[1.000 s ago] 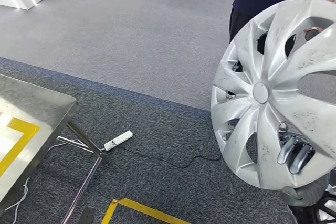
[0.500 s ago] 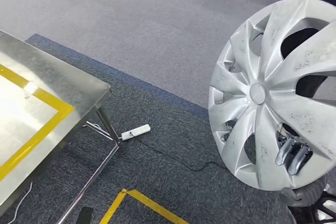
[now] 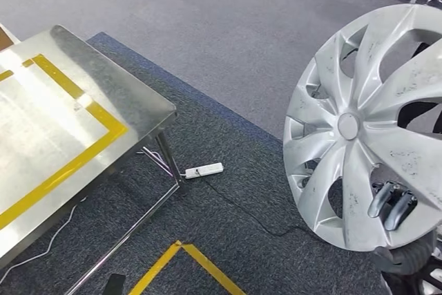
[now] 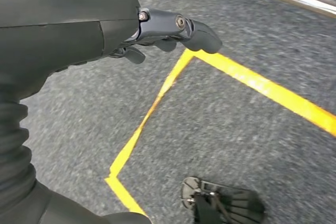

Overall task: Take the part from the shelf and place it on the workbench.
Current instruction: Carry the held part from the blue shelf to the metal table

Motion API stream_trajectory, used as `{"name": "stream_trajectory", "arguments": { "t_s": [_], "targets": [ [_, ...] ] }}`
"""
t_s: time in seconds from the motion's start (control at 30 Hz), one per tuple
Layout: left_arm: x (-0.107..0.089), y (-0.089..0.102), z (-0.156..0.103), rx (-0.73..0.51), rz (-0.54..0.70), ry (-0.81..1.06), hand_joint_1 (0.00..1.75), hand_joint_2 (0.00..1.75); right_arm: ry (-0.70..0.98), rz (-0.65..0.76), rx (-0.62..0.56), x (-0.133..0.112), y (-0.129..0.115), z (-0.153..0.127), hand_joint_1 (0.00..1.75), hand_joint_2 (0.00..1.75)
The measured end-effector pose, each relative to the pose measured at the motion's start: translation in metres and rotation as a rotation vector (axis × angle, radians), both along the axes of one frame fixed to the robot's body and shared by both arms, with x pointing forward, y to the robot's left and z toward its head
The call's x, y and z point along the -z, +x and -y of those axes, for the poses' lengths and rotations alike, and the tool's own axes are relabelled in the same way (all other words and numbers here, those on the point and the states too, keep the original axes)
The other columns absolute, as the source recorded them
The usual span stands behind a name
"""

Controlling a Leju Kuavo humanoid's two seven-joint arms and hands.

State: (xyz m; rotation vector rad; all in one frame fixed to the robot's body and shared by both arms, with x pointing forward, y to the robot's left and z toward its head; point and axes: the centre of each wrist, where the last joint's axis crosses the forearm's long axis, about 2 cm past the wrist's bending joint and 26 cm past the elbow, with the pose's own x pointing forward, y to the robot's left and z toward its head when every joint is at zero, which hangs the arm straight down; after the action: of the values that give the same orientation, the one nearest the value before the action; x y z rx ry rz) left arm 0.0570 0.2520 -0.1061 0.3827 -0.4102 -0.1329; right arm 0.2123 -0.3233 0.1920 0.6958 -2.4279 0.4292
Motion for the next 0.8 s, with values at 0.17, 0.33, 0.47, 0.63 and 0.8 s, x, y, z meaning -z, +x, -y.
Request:
{"name": "stream_trajectory", "arguments": {
  "t_s": [0.17, 0.33, 0.47, 0.63, 0.8],
  "targets": [
    [-0.0001, 0.0001, 0.0006, 0.005, -0.002, 0.000, 0.00, 1.75, 0.003, -0.011, 0.019, 0.0026, -0.0030, 0.0031, 1.75, 1.75],
    [-0.0003, 0.0026, -0.0011, 0.007, 0.001, 0.004, 0.00, 1.75, 0.007, -0.012, 0.024, 0.0030, -0.0035, 0.0033, 1.75, 1.75],
    [-0.0001, 0.0016, -0.0011, 0.009, -0.001, 0.004, 0.00, 1.75, 0.007, -0.009, 0.028, 0.0024, -0.0030, 0.0040, 1.75, 1.75],
    [-0.0003, 0.0031, -0.0009, 0.009, 0.000, -0.002, 0.00, 1.75, 0.006, -0.013, 0.036, 0.0031, -0.0040, 0.0057, 1.75, 1.75],
    [-0.0002, 0.0017, -0.0001, 0.010, -0.001, -0.005, 0.00, 1.75, 0.005, -0.017, 0.040, 0.0038, -0.0049, 0.0066, 1.75, 1.75]
  ]
}}
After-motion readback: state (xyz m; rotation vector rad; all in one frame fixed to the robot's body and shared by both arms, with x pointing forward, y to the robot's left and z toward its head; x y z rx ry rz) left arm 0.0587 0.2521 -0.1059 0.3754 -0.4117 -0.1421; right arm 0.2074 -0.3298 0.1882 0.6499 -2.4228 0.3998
